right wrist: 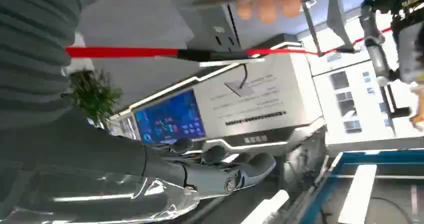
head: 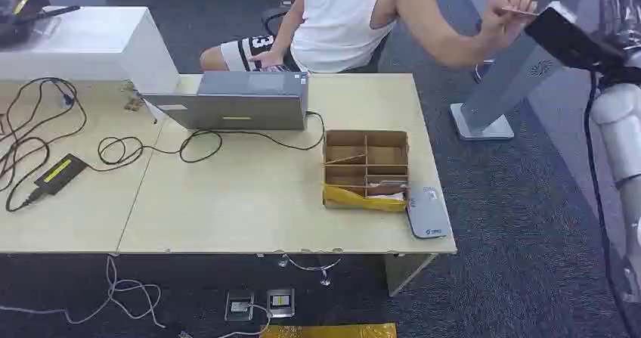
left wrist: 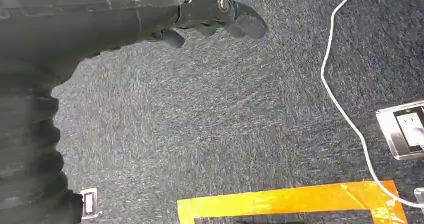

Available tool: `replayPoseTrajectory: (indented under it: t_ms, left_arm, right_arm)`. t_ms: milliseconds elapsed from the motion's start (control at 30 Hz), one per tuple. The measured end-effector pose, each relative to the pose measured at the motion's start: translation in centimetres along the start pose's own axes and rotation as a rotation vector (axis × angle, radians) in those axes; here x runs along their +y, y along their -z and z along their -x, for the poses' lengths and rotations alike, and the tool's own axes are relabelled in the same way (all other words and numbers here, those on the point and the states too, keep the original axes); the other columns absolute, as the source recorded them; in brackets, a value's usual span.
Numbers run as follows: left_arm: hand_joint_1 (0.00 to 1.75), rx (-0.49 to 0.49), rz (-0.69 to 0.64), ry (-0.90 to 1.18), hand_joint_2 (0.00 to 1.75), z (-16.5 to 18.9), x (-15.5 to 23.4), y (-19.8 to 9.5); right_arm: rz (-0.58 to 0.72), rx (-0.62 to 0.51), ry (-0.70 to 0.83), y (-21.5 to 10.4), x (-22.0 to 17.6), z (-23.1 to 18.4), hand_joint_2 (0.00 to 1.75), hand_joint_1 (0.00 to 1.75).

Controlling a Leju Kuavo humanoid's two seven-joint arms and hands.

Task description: Pass the card to the sensor for recognition and then transmit it.

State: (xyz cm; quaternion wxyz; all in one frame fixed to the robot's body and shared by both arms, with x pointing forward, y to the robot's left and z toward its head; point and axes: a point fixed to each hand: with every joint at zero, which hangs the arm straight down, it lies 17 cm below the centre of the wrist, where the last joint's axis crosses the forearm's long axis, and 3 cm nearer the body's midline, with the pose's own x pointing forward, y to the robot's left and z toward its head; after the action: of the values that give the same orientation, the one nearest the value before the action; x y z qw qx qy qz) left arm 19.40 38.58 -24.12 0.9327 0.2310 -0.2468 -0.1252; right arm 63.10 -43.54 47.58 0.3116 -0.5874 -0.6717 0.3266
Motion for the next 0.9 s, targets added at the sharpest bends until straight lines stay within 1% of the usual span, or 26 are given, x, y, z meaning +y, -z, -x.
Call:
replayPoseTrajectory:
  t_ms: [133,300,433,767,800,833,867,900]
  left_arm:
    - [0.00,-0.002,0.011,0.001,1.75,-0.1,-0.2,0.0]
    - [0.00,-0.002,0.013,-0.007,1.75,-0.3,-0.2,0.0]
    - [0.00,0.001,0.017,-0.007,1.75,-0.4,-0.1,0.1]
    - [0.00,0.000,0.019,-0.012,1.75,-0.7,-0.1,0.2]
    - [0.00,0.000,0.018,-0.012,1.75,-0.7,-0.1,0.2]
    - [0.00,0.000,0.019,-0.012,1.75,-0.7,-0.1,0.2]
    - [0.00,0.000,0.019,-0.012,1.75,-0.6,-0.1,0.2]
    - [0.00,0.000,0.019,-0.012,1.75,-0.6,-0.1,0.2]
  right_arm:
    - [-0.060,-0.080,-0.037,0.2,2.7,-4.1,1.75,0.00]
    - [-0.120,-0.122,-0.048,-0.2,5.7,-7.4,1.75,0.00]
    - [-0.154,-0.140,-0.054,-0.7,7.4,-8.8,1.75,0.00]
    - [-0.186,-0.173,-0.040,-1.2,9.0,-10.8,1.75,0.00]
    - [-0.188,-0.176,-0.040,-1.2,9.1,-11.0,1.75,0.40]
    - [-0.190,-0.179,-0.038,-1.2,9.2,-11.2,1.75,1.47]
    - [-0.192,-0.181,-0.036,-1.2,9.3,-11.3,1.75,1.61]
    - [-0.193,-0.185,-0.031,-1.2,9.3,-11.5,1.75,1.69]
